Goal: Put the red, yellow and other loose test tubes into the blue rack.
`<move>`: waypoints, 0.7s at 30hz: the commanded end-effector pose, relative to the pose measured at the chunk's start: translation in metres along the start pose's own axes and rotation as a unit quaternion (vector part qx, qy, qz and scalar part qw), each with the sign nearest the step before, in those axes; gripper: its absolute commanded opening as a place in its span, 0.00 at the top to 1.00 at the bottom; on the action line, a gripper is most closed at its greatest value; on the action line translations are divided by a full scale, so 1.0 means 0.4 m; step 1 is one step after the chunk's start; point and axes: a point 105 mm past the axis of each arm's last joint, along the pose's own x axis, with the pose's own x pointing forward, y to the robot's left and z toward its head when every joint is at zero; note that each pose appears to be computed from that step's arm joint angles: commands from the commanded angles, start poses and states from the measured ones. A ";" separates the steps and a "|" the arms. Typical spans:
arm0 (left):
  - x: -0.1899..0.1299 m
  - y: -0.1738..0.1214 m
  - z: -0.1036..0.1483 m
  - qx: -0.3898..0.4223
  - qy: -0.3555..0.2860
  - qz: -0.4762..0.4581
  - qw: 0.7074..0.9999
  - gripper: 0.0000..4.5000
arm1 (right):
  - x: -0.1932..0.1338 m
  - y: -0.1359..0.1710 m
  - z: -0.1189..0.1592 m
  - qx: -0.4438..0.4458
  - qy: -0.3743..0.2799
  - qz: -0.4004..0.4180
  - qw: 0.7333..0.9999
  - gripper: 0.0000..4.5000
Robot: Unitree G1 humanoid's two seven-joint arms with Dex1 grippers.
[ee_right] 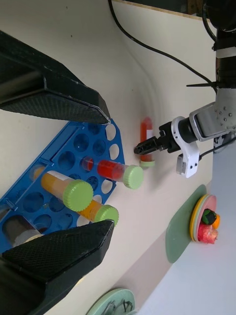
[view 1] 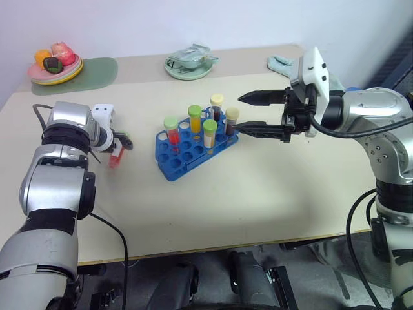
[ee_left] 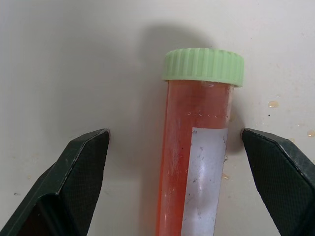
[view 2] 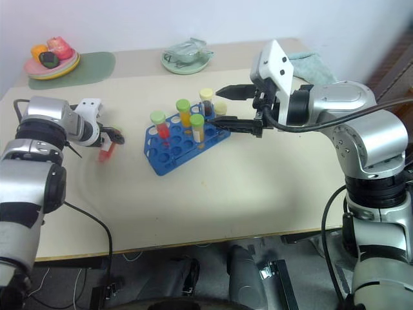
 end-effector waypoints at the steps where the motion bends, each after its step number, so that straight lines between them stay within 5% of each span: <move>1: -0.004 0.003 -0.001 -0.004 0.005 0.003 1.000 0.15 | -0.001 0.001 0.029 -0.023 -0.012 -0.001 1.000 0.30; 4: -0.006 0.001 -0.010 -0.015 0.018 0.001 1.000 0.42 | 0.000 0.000 0.025 -0.022 -0.010 0.001 1.000 0.30; 15: -0.023 0.012 -0.029 -0.030 0.032 -0.004 0.999 0.42 | 0.012 -0.005 0.001 -0.014 -0.008 0.007 1.000 0.30; 21: -0.030 0.019 -0.032 -0.029 0.027 -0.001 0.999 0.82 | 0.019 -0.014 -0.007 -0.013 -0.009 0.011 1.000 0.30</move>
